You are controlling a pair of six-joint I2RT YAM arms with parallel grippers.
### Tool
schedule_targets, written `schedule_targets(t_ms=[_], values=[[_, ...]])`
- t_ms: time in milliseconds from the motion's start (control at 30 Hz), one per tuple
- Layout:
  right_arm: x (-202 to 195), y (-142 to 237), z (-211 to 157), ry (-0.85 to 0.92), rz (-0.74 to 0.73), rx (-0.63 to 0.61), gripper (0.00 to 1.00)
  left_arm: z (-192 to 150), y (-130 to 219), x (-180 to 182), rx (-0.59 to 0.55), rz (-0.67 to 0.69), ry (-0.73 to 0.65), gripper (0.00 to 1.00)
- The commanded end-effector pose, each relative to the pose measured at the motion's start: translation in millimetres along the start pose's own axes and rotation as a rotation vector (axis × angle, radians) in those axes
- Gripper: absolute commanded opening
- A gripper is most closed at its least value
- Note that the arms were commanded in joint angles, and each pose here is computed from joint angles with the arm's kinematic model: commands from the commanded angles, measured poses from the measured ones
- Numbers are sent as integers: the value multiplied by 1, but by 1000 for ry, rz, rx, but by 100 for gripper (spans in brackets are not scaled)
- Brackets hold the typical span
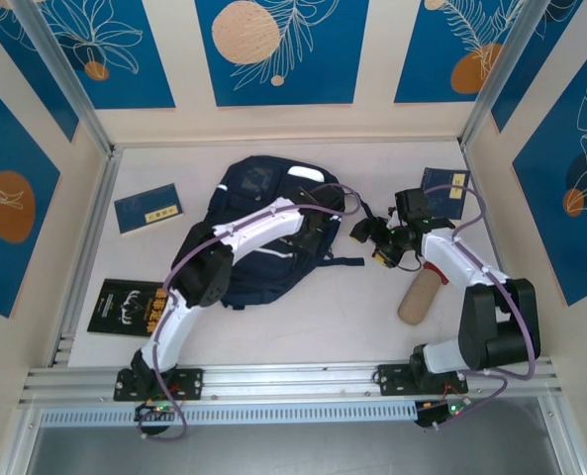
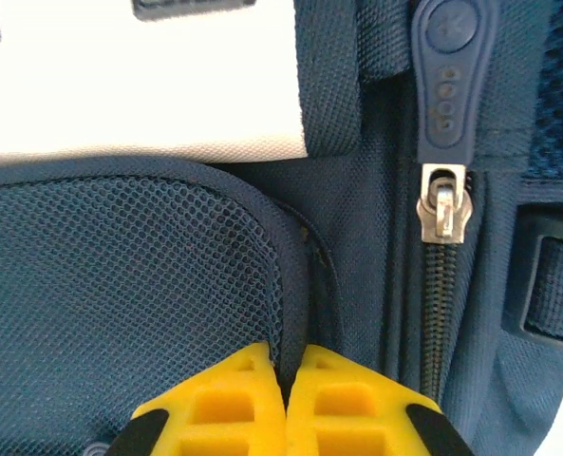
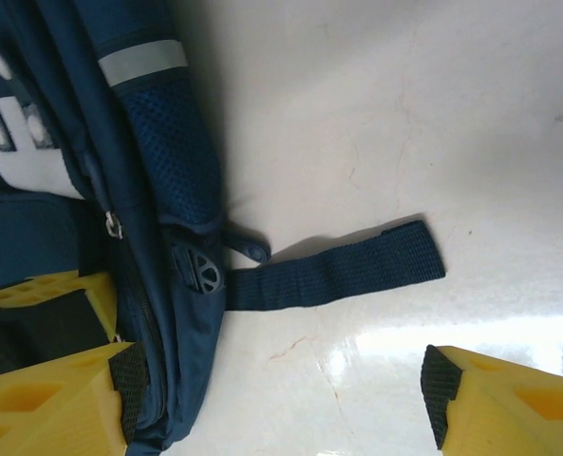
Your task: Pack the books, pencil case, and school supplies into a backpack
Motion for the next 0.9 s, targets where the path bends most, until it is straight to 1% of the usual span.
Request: schedule_targets(t_ms=[0, 167, 300, 400, 533, 667, 867], values=[[4, 12, -13, 50, -1, 13, 78, 15, 58, 12, -98, -66, -19, 0], [26, 22, -26, 160, 28, 19, 76, 24, 96, 24, -167, -140, -22, 0], [49, 27, -38, 251, 65, 34, 75, 25, 115, 31, -196, -231, 15, 0], [61, 31, -43, 269, 90, 43, 75, 29, 127, 36, -218, -296, 44, 0], [76, 33, -43, 281, 166, 57, 72, 36, 142, 42, -238, -385, 90, 0], [87, 39, -33, 395, 214, 6, 68, 47, 159, 55, -268, -442, 140, 0], [104, 55, -16, 643, 375, -107, 63, 58, 186, 76, -337, -477, 140, 0]])
Point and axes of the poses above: each hand's point on the last joint's axis, 136 mm out from that joint toward the fingers, its own y axis back along the fingers, its own x axis along the line the jaws close on, z = x × y, the point moved 2 cm from there along y, back along the fingers, and after that the axes turned 10 degrees about y, right-handed, at the moved point
